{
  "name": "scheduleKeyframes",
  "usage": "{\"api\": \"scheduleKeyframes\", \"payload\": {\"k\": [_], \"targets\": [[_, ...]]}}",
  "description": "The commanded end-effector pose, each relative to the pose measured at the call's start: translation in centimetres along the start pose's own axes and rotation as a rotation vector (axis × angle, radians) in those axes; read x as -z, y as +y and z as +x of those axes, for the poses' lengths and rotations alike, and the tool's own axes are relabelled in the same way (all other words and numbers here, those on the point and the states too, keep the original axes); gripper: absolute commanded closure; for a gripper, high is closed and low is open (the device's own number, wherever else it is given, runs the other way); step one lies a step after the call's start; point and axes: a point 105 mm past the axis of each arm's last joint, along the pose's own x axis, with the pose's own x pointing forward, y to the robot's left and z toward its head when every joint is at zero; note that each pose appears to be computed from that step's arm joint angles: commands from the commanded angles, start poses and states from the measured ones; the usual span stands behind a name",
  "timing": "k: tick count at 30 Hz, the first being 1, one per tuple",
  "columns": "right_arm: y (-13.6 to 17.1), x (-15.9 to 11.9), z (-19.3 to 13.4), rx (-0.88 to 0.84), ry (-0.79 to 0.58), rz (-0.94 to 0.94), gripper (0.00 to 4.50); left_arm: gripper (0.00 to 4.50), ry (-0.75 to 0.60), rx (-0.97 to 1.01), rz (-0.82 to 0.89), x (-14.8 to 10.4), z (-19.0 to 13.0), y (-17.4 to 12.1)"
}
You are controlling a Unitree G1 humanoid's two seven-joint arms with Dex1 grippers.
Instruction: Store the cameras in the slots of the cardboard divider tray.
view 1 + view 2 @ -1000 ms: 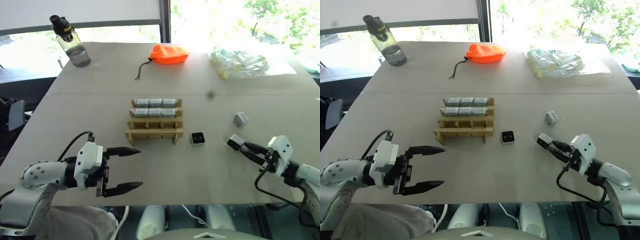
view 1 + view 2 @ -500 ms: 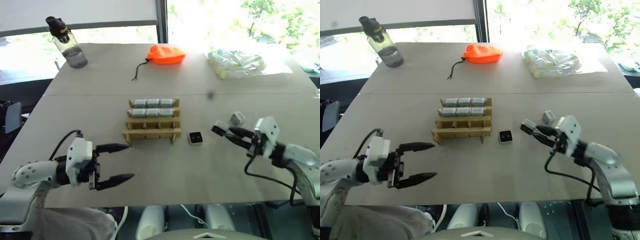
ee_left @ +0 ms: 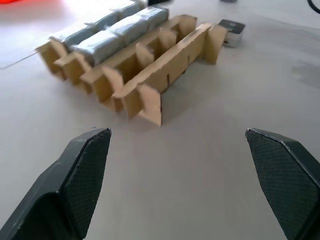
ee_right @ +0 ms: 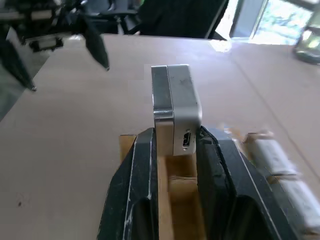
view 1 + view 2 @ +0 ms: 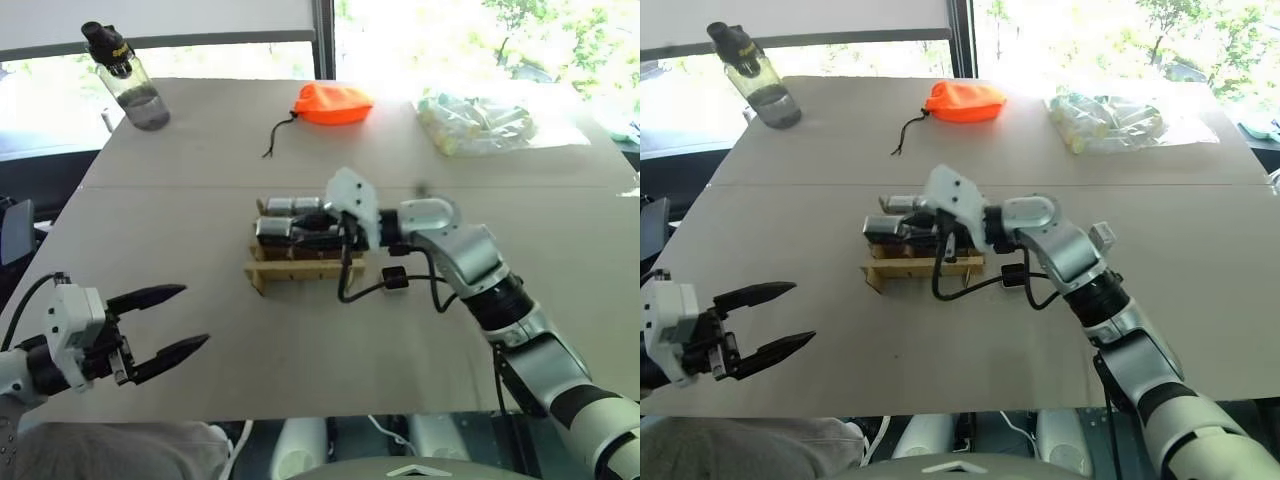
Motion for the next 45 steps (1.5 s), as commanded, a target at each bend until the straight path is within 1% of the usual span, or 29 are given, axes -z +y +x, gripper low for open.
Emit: {"api": "scheduleKeyframes", "payload": {"k": [1, 5, 10, 17, 24, 28, 30, 31, 32, 33, 34, 36, 38, 41, 43, 45], "targets": [[-0.2, -0.6, 1.1, -0.018, -0.011, -0.057, 4.02, 0.00, -0.027, -0.049, 0.036, -1.1, -0.8, 0.1], [-1.2, 1.4, 2.4, -0.001, 0.064, -0.108, 4.02, 0.00, -0.042, -0.069, 0.022, -1.2, -0.7, -0.2], [-2.7, 0.6, 3.5, 0.038, 0.031, -0.096, 4.02, 0.00, -0.040, -0.066, 0.014, -1.1, -0.5, -0.6], [-2.3, 1.4, 4.3, 0.006, 0.059, -0.099, 4.02, 0.00, -0.042, -0.066, 0.015, -1.3, -0.4, -0.5], [-1.2, 2.6, 4.2, -0.055, 0.096, -0.057, 4.02, 0.00, -0.037, -0.066, 0.019, -1.3, -0.6, -0.3], [-1.3, 2.9, 4.1, -0.045, 0.108, -0.049, 4.02, 0.00, -0.037, -0.062, 0.020, -1.3, -0.5, -0.2], [-1.5, 2.9, 4.0, -0.030, 0.106, -0.052, 2.97, 0.00, -0.038, -0.058, 0.020, -1.3, -0.4, -0.2], [-1.5, 2.8, 4.0, -0.032, 0.102, -0.047, 2.76, 0.00, -0.038, -0.056, 0.020, -1.3, -0.4, -0.2], [-1.5, 2.6, 3.9, -0.037, 0.098, -0.048, 2.33, 0.00, -0.038, -0.054, 0.020, -1.3, -0.3, -0.2], [-1.4, 1.5, 3.7, -0.048, 0.065, -0.049, 2.05, 0.00, -0.038, -0.052, 0.019, -1.2, -0.3, -0.2], [-1.3, 0.2, 3.4, -0.054, 0.034, -0.059, 1.44, 0.00, -0.037, -0.050, 0.018, -1.2, -0.3, -0.2], [-1.2, -1.7, 2.6, -0.047, -0.008, -0.095, 1.44, 0.00, -0.035, -0.044, 0.018, -1.0, -0.2, -0.2], [-1.1, -3.1, 1.7, -0.033, -0.033, -0.110, 1.44, 0.00, -0.037, -0.036, 0.018, -1.0, 0.1, -0.1], [-0.4, -4.9, -0.8, 0.000, -0.078, -0.095, 1.44, 0.00, -0.052, -0.012, 0.022, -1.2, 0.7, 0.2], [-0.1, -5.2, -2.7, 0.050, -0.082, -0.076, 1.44, 0.00, -0.059, 0.010, 0.027, -1.4, 1.2, 0.4], [-0.1, -4.5, -4.8, 0.135, -0.056, -0.055, 1.44, 0.00, -0.064, 0.034, 0.031, -1.5, 1.8, 0.6]]}}
